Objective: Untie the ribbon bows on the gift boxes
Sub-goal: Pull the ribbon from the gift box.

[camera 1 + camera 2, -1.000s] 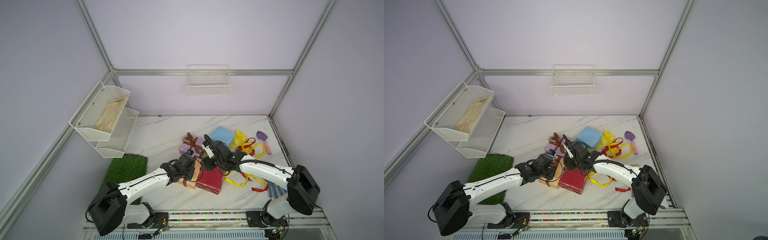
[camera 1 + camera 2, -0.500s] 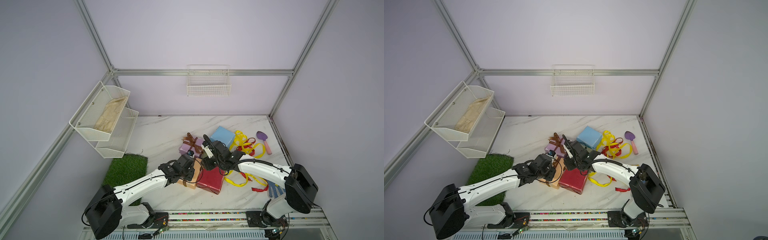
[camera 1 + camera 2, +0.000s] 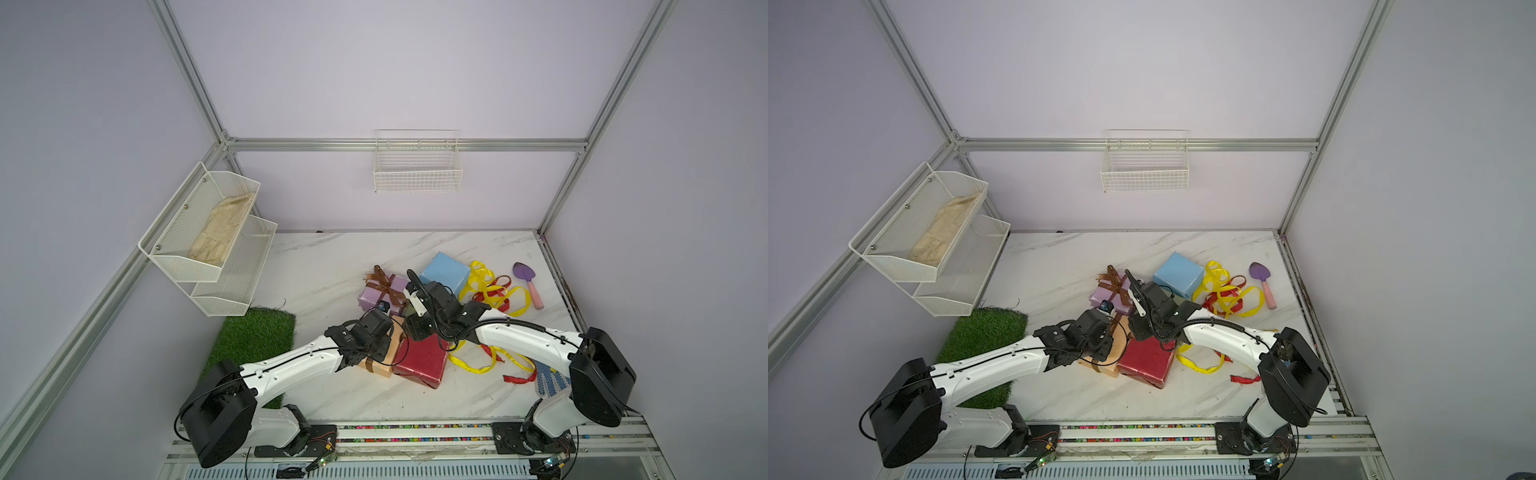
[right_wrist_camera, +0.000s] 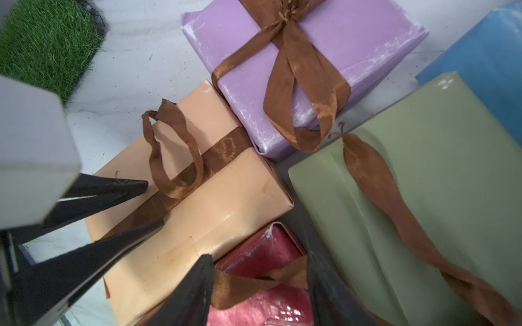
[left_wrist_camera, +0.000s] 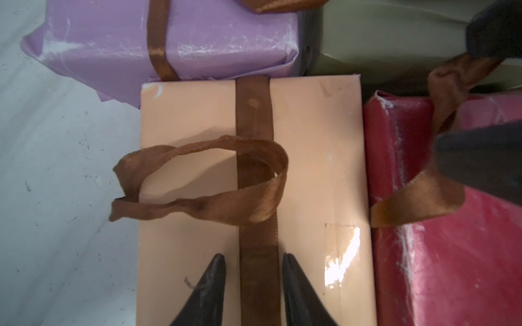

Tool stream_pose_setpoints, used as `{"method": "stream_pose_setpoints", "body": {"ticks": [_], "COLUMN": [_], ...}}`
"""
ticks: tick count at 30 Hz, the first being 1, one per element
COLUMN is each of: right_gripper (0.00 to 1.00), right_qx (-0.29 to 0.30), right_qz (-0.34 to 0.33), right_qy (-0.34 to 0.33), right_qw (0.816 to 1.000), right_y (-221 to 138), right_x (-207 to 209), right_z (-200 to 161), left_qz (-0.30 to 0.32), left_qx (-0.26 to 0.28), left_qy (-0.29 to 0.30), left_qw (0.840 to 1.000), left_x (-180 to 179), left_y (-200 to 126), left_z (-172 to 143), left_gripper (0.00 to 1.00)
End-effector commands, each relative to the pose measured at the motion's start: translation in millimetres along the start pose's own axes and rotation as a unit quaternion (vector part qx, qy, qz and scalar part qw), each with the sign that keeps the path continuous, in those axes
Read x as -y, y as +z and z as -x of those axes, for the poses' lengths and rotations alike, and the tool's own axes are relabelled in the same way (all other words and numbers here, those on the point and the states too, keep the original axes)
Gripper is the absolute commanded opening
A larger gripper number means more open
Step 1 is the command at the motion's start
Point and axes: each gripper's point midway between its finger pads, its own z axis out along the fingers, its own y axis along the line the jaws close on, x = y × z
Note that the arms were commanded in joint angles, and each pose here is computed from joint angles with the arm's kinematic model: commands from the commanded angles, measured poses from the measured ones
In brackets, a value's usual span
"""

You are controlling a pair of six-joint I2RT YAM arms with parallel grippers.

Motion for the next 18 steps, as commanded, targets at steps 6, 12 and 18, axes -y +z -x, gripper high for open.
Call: {"method": "stream_pose_setpoints", "body": {"ticks": [6,12,18], "right_gripper": [0.57,0.56,0.57], "right_qx": [0.010,0.011,0.013], "right_qz": [-0.001,-0.004,-0.005], "right_qy": [0.005,0.007,0.007], "right_qw": [1.000,1.000,1.000], "right_y": [-4.5,-6.7,-9.1], "right_x": [-2.4,-0.2,0.5], "right_z": [6.9,4.0,3.7], "left_qz": [-0.028,-0.022,-0.006], "left_qx": [0.014,0.004,0.001], "left_qy": [-0.005,-0.007,-0.016], "left_qw": [0.999,1.000,1.000], "left_x": [15.4,13.4,7.6], "left_y": [6.3,11.7,14.9], "left_z": [8.9,2.0,-1.8], "left_gripper": [0.29,0.24,0.16]}}
